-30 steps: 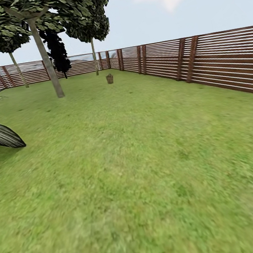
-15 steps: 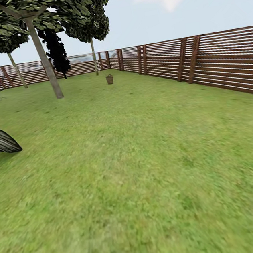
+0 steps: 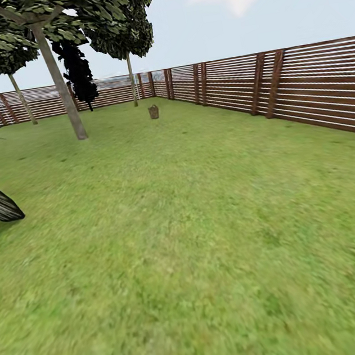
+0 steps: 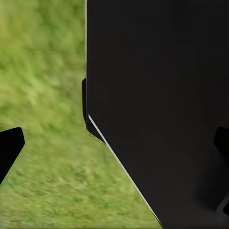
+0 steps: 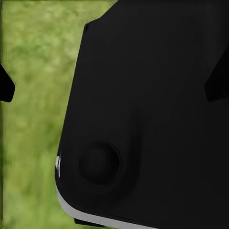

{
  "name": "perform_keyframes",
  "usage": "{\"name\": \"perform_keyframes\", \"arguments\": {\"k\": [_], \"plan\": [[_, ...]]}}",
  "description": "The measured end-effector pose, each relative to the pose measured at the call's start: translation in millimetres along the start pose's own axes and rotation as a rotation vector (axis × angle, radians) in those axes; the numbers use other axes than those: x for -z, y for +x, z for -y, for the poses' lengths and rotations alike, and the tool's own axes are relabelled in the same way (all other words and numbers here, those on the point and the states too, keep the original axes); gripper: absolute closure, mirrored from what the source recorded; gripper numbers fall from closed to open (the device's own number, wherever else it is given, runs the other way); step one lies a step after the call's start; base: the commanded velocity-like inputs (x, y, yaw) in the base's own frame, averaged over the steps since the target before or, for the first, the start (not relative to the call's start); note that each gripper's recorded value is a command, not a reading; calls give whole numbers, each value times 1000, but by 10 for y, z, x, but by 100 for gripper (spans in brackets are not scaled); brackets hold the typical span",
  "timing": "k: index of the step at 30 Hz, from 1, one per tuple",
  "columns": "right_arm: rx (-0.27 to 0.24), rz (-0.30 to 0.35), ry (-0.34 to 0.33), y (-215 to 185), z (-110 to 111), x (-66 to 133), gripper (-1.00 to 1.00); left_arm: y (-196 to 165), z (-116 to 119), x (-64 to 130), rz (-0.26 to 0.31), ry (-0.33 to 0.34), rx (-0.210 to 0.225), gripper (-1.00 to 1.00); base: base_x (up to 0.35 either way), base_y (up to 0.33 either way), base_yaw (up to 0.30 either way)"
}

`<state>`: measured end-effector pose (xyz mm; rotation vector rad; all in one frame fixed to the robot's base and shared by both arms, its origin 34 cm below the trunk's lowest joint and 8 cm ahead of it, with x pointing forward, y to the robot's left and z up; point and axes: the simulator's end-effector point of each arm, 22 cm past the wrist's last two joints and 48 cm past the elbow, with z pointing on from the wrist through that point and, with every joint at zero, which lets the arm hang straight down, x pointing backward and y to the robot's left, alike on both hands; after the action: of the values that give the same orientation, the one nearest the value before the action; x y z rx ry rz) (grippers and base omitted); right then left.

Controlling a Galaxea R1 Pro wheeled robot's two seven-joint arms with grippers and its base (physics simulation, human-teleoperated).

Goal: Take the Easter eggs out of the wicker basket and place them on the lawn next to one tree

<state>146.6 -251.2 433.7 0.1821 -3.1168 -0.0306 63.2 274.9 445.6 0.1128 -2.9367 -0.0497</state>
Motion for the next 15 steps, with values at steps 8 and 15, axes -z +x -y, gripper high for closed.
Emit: {"name": "perform_keyframes", "arguments": {"k": [8,15], "plan": [[0,0,0,-1,1,0,-100,0,0,0,0,0,0,-100,340,0,0],[0,0,1,-1,1,0,-100,0,0,0,0,0,-1,-100,340,0,0]]}}
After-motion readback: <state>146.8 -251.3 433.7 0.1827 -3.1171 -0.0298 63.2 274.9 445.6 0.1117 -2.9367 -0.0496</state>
